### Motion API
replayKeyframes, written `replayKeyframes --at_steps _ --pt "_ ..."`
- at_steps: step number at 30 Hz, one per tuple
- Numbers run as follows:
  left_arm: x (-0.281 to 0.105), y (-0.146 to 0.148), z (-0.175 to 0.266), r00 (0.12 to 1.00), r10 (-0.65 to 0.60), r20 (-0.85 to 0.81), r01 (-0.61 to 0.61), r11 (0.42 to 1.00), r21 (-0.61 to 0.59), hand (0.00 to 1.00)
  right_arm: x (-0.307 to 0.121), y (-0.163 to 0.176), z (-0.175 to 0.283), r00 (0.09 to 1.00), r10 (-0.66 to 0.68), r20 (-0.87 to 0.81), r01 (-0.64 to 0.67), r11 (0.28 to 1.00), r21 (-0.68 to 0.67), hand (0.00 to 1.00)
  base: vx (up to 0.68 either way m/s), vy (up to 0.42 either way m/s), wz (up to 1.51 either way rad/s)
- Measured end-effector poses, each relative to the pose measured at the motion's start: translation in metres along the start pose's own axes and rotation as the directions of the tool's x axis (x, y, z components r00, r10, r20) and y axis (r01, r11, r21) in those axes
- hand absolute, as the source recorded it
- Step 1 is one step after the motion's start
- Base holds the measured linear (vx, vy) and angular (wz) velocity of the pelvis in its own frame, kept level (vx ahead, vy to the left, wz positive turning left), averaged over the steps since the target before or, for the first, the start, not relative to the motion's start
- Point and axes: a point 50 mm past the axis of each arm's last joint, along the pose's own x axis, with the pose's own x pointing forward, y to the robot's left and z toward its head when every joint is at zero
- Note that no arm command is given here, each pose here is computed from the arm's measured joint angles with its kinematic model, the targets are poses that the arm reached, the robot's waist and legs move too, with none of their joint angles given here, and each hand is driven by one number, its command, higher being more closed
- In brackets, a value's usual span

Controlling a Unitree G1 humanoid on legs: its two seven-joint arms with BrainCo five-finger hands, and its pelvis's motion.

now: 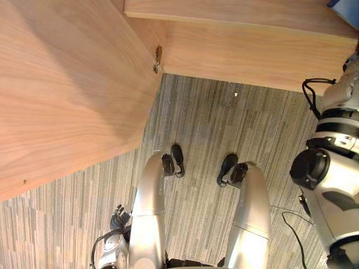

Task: Walk over to the cabinet, pick up the folder, carry it to the office cabinet, place the folder inside the office cabinet, then close the office cabinet door

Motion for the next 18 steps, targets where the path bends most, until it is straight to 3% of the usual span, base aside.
replayKeyframes --at_steps 8,9,18 --pt "-0.004 0.000 -0.001 1.000 0.004 0.015 -0.004 1.000 -0.004 0.00 0.003 0.030 -0.011 0.998 0.051 -0.035 -0.053 0.997 -0.064 1.00 0.00 0.008 0.11" --pt "-0.004 0.000 -0.001 1.000 0.005 0.015 -0.005 1.000 -0.004 0.00 0.002 0.031 -0.015 0.997 0.056 -0.046 -0.060 0.994 -0.092 0.00 0.02 0.004 0.04" --pt "-0.005 0.001 0.000 1.000 0.008 0.027 -0.007 1.000 -0.015 0.00 -0.003 0.068 -0.028 0.980 0.179 -0.086 -0.195 0.952 -0.237 0.00 0.00 0.000 0.00"
